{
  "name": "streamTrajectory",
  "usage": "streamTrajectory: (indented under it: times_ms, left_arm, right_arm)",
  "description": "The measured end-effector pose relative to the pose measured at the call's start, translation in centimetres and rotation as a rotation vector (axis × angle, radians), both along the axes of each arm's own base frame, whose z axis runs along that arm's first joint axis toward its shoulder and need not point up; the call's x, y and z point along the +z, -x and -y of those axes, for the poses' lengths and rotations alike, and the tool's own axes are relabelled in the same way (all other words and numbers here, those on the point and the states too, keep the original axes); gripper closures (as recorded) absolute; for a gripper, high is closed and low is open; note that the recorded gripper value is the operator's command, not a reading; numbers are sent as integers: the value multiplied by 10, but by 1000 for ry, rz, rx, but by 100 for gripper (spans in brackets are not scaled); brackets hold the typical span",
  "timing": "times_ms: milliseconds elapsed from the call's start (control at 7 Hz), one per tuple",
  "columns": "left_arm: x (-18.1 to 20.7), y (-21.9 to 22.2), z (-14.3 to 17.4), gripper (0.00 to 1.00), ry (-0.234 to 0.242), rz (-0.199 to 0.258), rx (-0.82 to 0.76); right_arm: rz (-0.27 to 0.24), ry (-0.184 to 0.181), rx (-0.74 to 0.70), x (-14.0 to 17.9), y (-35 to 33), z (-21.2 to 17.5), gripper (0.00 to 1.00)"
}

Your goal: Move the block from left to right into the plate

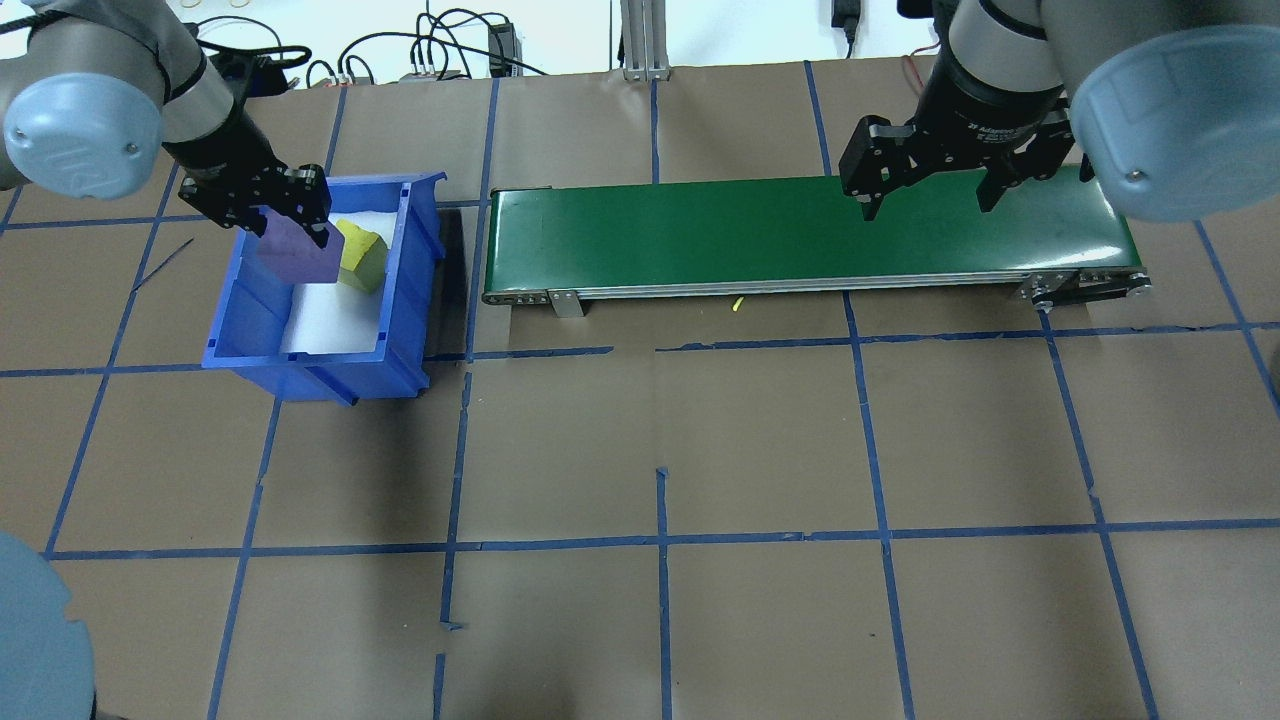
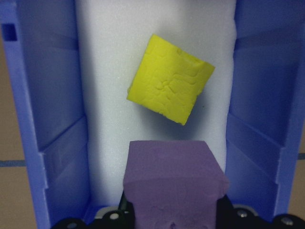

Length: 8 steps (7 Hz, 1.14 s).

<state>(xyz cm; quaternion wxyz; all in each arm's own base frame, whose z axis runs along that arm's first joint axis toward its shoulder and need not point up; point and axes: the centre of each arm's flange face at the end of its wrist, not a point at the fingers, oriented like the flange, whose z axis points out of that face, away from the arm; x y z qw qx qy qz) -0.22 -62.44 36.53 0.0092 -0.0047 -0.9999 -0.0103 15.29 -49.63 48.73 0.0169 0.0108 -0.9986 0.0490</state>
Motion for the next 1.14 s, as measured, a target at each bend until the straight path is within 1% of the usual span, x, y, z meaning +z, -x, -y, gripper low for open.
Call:
streamTrajectory:
  times_ms: [143, 286, 429, 714, 857, 1000, 1143]
  left_arm:
    - [18, 21, 9, 70, 39, 4, 0]
    - [28, 49, 18, 70, 77, 3, -1]
    - [25, 80, 27, 70, 112, 0, -7]
    - [-3, 139, 44, 69, 169, -7, -51]
    - [-14, 170, 44, 68, 177, -12, -65]
    - [-24, 193, 42, 63, 177, -15, -65]
    - [-36, 206, 44, 63, 174, -18, -60]
  right_arm:
    - [-1, -2, 0, 0, 0, 0, 0]
    - [-1, -2, 0, 0, 0, 0, 0]
    - [-1, -1, -1, 0, 0, 0, 0]
    - [-1, -3, -3, 0, 2, 0, 0]
    - [-1, -3, -4, 0, 3, 0, 0]
    - [-2, -4, -4, 0, 3, 0, 0]
    - [-2, -5, -3, 0, 2, 0, 0]
